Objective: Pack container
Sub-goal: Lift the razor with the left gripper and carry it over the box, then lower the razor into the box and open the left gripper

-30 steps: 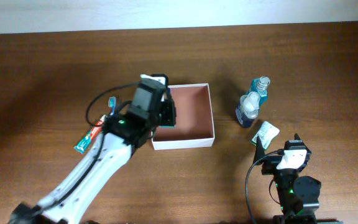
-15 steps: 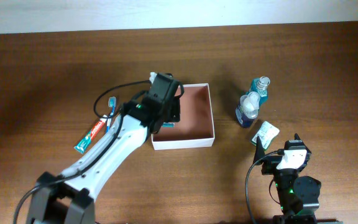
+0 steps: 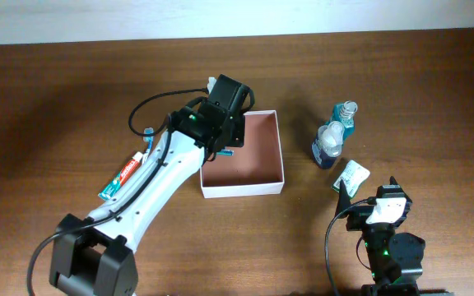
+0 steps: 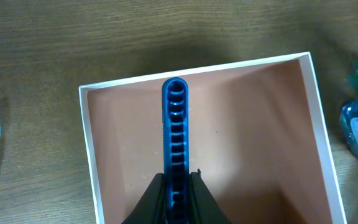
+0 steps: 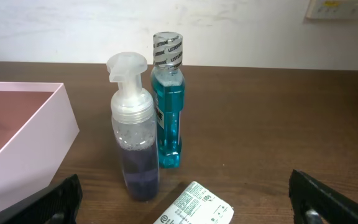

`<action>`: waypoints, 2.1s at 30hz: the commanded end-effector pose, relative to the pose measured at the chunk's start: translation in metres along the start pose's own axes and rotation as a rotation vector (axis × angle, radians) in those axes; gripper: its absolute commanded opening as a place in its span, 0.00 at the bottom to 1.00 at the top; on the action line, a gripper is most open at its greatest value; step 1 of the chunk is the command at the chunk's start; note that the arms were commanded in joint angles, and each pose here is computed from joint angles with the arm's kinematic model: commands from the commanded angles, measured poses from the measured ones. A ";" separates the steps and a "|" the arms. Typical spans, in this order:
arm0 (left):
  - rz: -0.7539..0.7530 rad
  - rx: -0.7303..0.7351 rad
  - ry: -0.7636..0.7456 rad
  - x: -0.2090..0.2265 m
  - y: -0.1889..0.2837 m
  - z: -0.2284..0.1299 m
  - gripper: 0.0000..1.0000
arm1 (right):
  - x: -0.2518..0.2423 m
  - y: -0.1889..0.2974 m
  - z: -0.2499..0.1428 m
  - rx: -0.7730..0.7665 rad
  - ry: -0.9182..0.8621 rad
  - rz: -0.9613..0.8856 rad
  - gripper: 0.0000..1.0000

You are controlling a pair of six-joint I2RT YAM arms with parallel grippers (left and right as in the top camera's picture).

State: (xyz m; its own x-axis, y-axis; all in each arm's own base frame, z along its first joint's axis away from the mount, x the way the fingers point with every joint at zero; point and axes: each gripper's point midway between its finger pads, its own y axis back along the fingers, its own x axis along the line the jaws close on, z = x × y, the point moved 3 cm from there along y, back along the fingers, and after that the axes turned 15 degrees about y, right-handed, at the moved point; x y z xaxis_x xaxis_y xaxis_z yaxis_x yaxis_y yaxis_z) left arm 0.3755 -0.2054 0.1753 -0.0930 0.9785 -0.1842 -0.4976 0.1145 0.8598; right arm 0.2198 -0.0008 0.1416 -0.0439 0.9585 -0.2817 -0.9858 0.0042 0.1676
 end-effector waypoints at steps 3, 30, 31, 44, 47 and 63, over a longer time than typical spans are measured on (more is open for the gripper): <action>0.054 0.045 -0.007 0.003 -0.027 -0.009 0.01 | 0.000 0.000 -0.004 0.013 0.002 -0.005 0.98; 0.185 0.152 0.134 0.030 -0.093 -0.033 0.01 | 0.000 0.000 -0.004 0.013 0.002 -0.005 0.98; 0.189 0.152 0.133 0.031 -0.094 -0.034 0.01 | 0.000 0.000 -0.004 0.013 0.002 -0.004 0.98; 0.214 0.158 0.127 0.035 -0.101 -0.037 0.01 | 0.000 0.000 -0.004 0.013 0.002 -0.005 0.98; 0.219 0.161 0.125 0.036 -0.103 -0.038 0.01 | 0.000 0.000 -0.004 0.013 0.002 -0.005 0.98; 0.247 0.123 0.112 0.037 -0.102 -0.035 0.01 | 0.000 0.000 -0.004 0.013 0.002 -0.004 0.98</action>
State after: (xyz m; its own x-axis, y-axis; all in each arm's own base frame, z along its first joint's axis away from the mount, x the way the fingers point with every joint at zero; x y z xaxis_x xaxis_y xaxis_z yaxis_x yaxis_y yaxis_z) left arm 0.3912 -0.1858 0.0653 -0.2860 0.9582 -0.0132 -0.3304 -0.0857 0.9399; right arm 0.2198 -0.0008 0.1416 -0.0438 0.9586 -0.2814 -0.9858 0.0042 0.1676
